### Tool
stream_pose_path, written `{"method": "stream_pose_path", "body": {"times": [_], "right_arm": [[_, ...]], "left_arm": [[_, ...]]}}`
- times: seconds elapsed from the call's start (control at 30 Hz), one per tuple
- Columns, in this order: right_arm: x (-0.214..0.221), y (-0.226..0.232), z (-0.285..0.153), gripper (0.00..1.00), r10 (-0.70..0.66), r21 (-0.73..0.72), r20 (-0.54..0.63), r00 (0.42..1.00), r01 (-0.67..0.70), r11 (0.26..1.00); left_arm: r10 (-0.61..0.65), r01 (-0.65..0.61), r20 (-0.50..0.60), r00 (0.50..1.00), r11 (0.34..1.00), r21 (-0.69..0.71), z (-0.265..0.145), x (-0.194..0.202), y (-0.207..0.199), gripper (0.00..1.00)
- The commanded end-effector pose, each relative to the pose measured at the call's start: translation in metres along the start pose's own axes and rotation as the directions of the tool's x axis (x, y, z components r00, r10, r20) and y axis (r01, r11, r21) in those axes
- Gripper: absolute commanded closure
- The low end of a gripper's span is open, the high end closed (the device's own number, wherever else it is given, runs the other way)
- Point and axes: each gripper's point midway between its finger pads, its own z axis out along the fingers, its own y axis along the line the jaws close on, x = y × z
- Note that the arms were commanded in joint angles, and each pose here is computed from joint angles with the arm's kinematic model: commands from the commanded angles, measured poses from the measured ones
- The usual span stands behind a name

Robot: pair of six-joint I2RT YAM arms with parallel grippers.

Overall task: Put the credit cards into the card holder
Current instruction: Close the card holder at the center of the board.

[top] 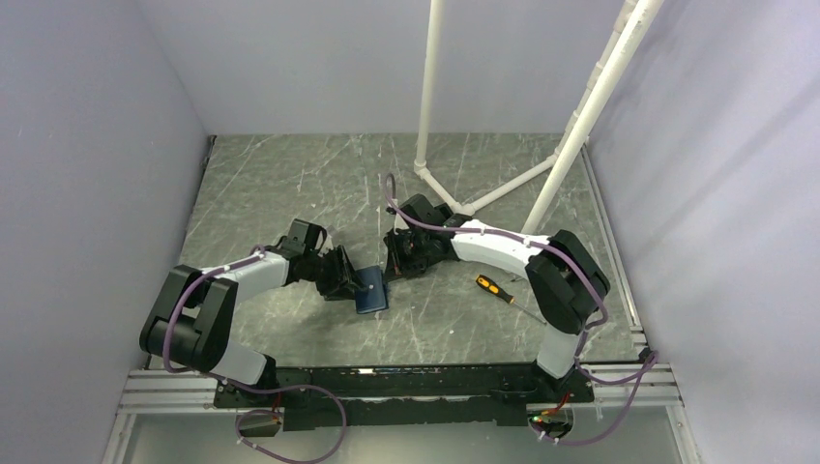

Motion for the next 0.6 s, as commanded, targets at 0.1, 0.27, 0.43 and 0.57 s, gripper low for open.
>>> {"method": "stream_pose_path", "body": {"times": [0.1, 0.27, 0.43, 0.57], "right_arm": [[-0.016, 0.040, 0.001, 1.00, 0.010, -0.208, 0.035, 0.999, -0.002, 0.978], [-0.012, 0.034, 0.011, 1.00, 0.007, -0.202, 0.018, 1.000, -0.004, 0.979], [-0.008, 0.028, 0.018, 1.00, 0.008, -0.188, -0.006, 1.000, -0.009, 0.982], [-0.006, 0.026, 0.023, 1.00, 0.003, -0.193, -0.020, 1.000, -0.007, 0.981]], "left_arm": [[0.039, -0.039, 0.005, 0.999, 0.998, 0.058, -0.001, -0.004, -0.018, 0.55], [0.038, -0.039, 0.012, 0.999, 0.997, 0.072, -0.003, -0.005, -0.023, 0.59], [0.039, -0.041, 0.018, 0.999, 0.996, 0.085, -0.005, -0.006, -0.028, 0.60], [0.039, -0.041, 0.027, 0.999, 0.994, 0.103, -0.007, -0.007, -0.033, 0.61]]}}
